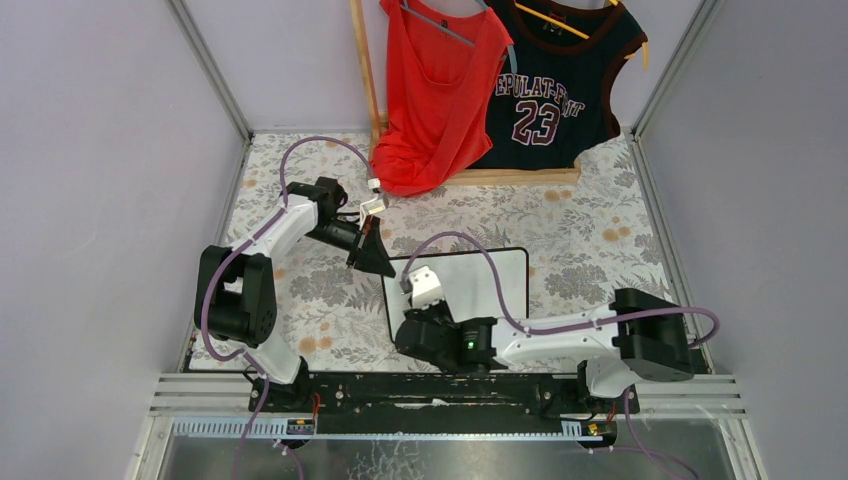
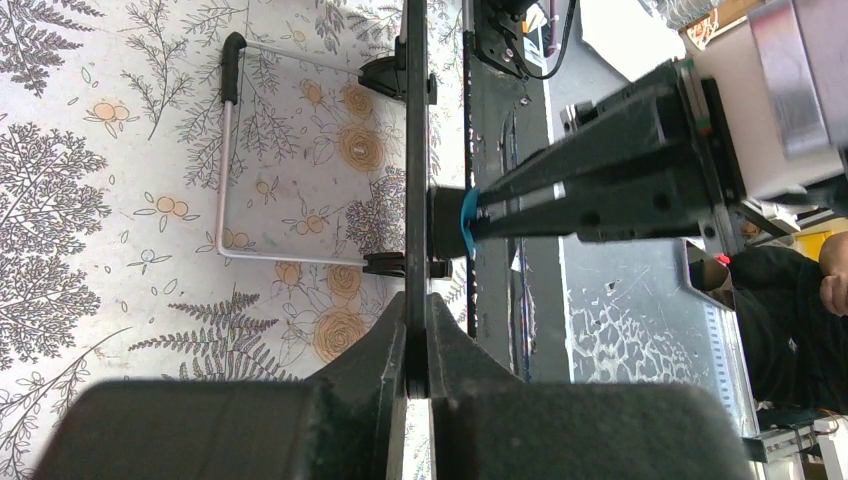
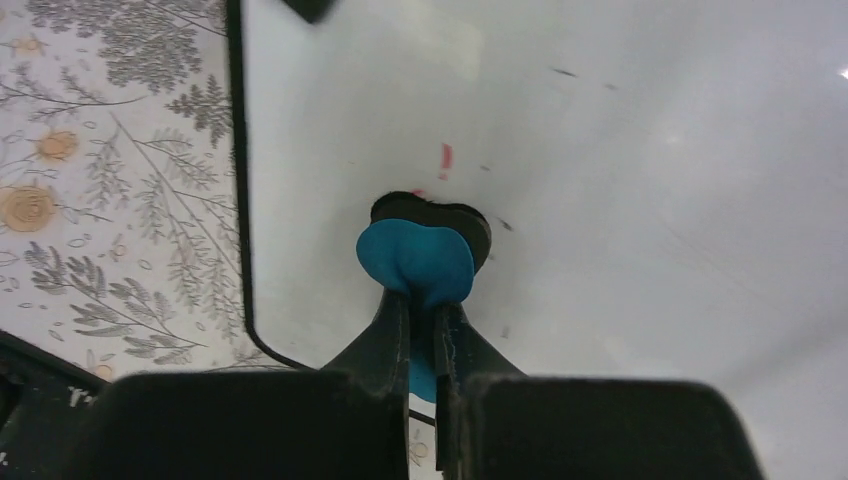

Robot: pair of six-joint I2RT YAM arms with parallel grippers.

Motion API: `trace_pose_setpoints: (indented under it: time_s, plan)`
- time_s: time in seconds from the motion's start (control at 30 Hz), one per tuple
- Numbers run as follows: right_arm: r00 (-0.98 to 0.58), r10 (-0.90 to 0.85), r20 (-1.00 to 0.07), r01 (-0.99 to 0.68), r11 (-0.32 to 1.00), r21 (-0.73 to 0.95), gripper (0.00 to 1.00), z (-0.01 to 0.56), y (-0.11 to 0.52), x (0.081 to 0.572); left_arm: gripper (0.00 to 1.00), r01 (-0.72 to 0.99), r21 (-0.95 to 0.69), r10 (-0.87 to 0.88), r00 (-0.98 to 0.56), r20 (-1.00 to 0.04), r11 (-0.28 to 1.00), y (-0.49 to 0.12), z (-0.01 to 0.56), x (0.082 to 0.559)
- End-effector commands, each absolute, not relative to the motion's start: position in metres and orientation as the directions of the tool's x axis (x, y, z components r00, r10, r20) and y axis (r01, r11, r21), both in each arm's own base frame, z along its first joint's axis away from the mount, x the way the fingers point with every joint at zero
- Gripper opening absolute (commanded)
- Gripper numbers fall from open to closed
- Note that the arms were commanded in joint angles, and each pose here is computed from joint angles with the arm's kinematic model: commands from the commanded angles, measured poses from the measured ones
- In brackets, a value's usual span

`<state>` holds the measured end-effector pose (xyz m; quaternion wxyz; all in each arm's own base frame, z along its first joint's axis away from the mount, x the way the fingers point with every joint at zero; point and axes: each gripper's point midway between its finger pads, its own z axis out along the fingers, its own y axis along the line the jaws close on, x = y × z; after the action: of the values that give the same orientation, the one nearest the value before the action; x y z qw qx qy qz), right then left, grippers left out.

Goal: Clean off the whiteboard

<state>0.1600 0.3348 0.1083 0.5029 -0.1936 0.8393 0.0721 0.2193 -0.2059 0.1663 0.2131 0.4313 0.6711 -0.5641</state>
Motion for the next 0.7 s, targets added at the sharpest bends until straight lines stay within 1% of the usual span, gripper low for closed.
trace_pose_setpoints:
  time_s: [0.0, 0.17, 0.4, 0.53, 0.67]
  plan:
    - [-0.412, -0.196, -0.890, -0.467, 0.884, 0.022, 0.00, 0.126, 0.384, 0.158, 0.00, 0.852, -0.524, 0.394, -0.476, -0.786, -0.017, -0.206, 0.158, 0.216]
    - [-0.399, -0.182, -0.899, -0.421, 0.907, 0.004, 0.00, 0.130, 0.369, 0.164, 0.00, 0.853, -0.522, 0.395, -0.474, -0.787, -0.016, -0.205, 0.158, 0.216]
    - [-0.409, -0.184, -0.894, -0.272, 0.960, -0.073, 0.00, 0.125, 0.295, 0.179, 0.00, 0.852, -0.523, 0.396, -0.475, -0.786, -0.018, -0.206, 0.158, 0.215]
    - [-0.402, -0.158, -0.902, -0.191, 0.978, -0.086, 0.00, 0.132, 0.250, 0.182, 0.00, 0.851, -0.524, 0.396, -0.476, -0.785, -0.016, -0.206, 0.158, 0.215]
    - [-0.382, -0.158, -0.910, -0.183, 0.979, -0.092, 0.00, 0.142, 0.238, 0.183, 0.00, 0.853, -0.522, 0.396, -0.474, -0.786, -0.016, -0.205, 0.158, 0.215]
